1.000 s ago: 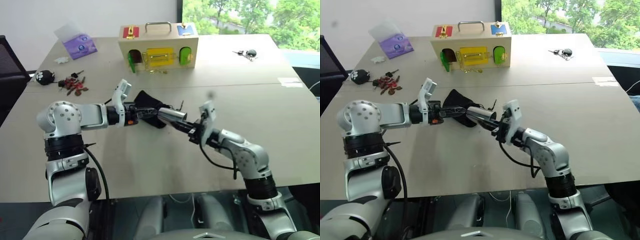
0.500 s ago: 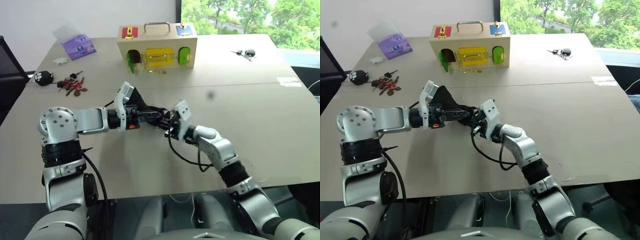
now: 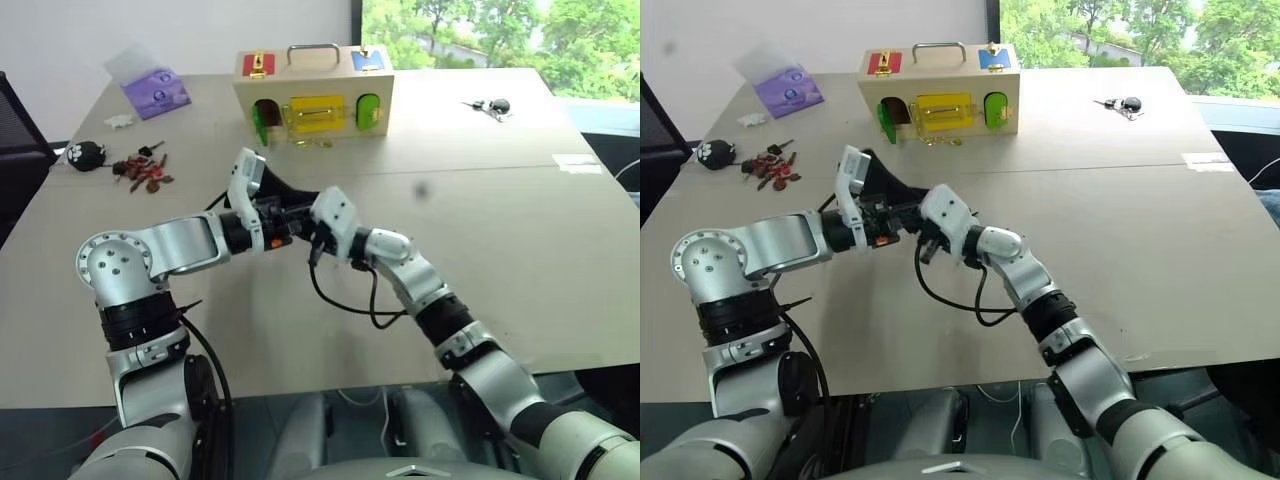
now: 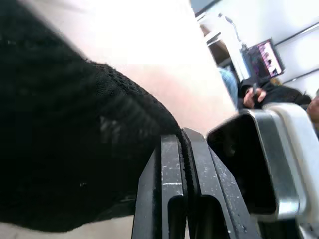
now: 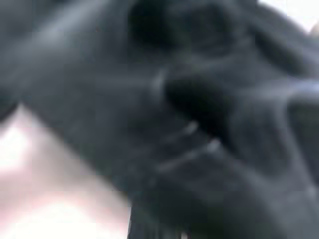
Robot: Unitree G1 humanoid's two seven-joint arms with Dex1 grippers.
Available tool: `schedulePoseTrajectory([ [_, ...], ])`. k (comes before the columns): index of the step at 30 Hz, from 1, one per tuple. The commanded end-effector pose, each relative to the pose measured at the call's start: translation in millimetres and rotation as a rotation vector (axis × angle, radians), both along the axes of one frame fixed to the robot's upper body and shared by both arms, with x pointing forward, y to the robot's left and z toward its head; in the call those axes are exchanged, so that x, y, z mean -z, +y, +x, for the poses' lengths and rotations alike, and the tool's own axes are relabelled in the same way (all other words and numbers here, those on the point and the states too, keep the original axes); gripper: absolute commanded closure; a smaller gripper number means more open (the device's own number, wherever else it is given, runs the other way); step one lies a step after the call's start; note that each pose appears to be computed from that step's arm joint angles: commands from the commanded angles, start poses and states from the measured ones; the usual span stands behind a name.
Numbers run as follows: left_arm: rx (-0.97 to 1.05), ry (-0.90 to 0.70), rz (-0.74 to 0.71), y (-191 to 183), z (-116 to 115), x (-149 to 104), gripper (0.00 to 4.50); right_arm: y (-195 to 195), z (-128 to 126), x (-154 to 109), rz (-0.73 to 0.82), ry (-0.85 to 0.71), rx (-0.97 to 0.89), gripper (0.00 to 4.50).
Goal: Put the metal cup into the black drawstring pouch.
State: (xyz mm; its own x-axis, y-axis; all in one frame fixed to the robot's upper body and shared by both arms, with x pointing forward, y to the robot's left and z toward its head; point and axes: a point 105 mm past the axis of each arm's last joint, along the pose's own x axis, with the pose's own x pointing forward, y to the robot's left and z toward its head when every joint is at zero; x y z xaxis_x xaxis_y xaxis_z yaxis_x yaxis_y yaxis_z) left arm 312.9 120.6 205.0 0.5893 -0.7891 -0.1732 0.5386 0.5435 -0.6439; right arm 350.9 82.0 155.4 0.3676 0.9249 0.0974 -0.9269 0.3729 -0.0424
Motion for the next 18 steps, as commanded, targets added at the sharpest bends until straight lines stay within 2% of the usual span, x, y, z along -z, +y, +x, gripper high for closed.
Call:
schedulePoseTrajectory([
  [1, 0.179, -0.036, -0.077, -32.8, -26.7, -13.9, 4.5, 24.9, -16.8, -23.0, -0.013, -0.119, -0.1, 4.43],
  [5, 0.132, -0.029, -0.165, -33.4, -18.9, -29.8, 4.5, 36.5, -43.8, 1.1, -0.267, -0.467, -0.233, 4.43],
  [6, 0.119, -0.026, -0.188, -33.2, -15.5, -33.8, 4.5, 36.9, -44.1, -0.9, -0.25, -0.467, -0.231, 4.43],
  [9, 0.101, -0.014, -0.221, -34.7, -9.7, -39.0, 4.5, 33.7, -28.5, -23.6, -0.022, -0.192, -0.143, 4.43],
  [11, 0.116, -0.012, -0.214, -39.0, -11.6, -37.9, 4.5, 30.1, -22.1, -23.9, 0.016, -0.078, -0.132, 4.43],
  [13, 0.14, -0.011, -0.212, -44.4, -16.6, -35.4, 4.5, 27.9, -20.3, -22.1, -0.038, -0.148, -0.118, 4.43],
  [15, 0.148, -0.007, -0.211, -47.9, -20.0, -32.2, 4.5, 27.7, -24.5, -13.0, -0.152, -0.285, -0.134, 4.43],
  [18, 0.107, -0.017, -0.184, -44.4, -15.9, -25.8, 4.5, 21.4, -16.9, -9.0, -0.183, -0.305, -0.079, 4.43],
])
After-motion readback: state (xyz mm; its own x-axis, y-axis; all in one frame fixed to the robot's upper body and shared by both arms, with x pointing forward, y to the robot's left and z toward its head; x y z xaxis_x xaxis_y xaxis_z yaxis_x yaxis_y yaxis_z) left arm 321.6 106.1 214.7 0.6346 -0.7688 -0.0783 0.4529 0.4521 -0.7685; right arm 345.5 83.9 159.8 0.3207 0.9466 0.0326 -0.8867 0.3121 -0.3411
